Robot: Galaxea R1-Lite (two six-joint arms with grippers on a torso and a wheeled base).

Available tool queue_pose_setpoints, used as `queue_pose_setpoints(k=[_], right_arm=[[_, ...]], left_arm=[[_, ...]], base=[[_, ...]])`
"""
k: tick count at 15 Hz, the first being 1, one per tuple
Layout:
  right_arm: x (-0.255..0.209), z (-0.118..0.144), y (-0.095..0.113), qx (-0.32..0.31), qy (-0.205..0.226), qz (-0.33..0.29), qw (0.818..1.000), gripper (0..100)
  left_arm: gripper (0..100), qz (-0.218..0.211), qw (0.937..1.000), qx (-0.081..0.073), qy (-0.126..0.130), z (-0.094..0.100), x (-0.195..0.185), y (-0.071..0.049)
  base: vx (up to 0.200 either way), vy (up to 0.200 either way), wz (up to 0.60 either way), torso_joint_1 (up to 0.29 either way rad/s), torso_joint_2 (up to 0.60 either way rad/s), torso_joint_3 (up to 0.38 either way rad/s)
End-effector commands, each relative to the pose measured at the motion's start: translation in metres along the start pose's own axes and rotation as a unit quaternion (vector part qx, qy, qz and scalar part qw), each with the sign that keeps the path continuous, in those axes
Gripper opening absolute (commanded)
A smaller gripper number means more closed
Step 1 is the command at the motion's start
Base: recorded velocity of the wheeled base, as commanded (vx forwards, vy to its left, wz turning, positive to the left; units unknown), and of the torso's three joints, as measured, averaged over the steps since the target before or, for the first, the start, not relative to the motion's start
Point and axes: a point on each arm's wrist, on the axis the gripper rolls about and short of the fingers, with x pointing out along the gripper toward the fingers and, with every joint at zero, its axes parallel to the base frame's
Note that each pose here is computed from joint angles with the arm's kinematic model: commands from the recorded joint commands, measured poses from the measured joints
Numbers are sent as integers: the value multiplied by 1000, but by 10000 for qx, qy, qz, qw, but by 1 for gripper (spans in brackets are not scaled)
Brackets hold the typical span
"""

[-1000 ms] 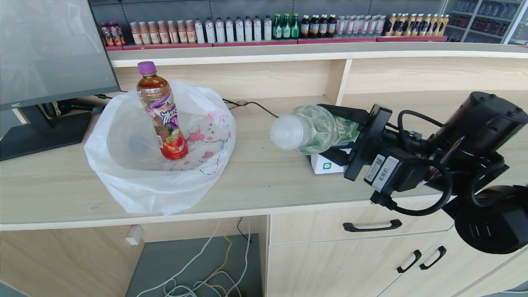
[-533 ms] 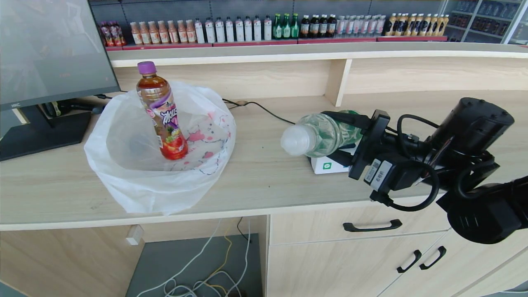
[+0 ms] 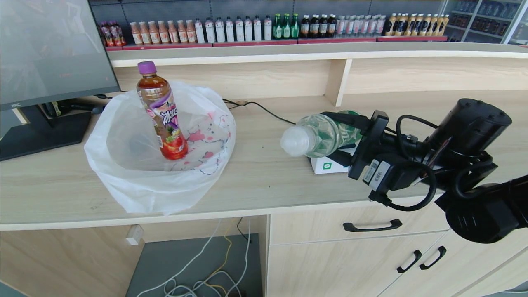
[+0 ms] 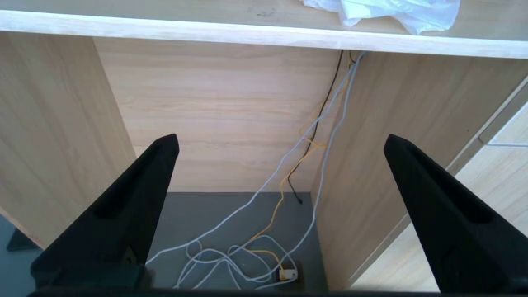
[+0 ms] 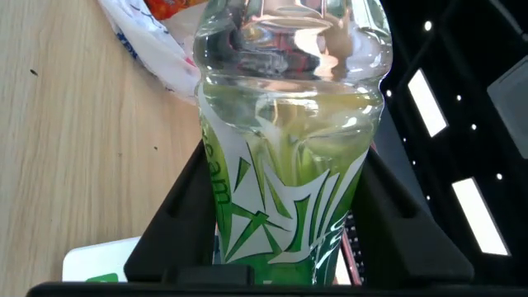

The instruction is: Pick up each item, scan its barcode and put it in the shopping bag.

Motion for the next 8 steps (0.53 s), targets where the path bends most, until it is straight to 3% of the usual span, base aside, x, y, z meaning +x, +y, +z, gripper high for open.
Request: queue_pose_setpoints(k=[1, 8], right_arm=[[0, 1, -2, -38, -11, -21, 10000, 0], [1, 1, -5, -108, -16, -72, 9999, 0]], left_arm=[[100, -6, 10000, -3, -3, 0, 0, 0], [100, 1, 10000, 4, -3, 0, 0, 0]], base=[[0, 0, 0, 0, 0, 0], [0, 0, 0, 0, 0, 0]])
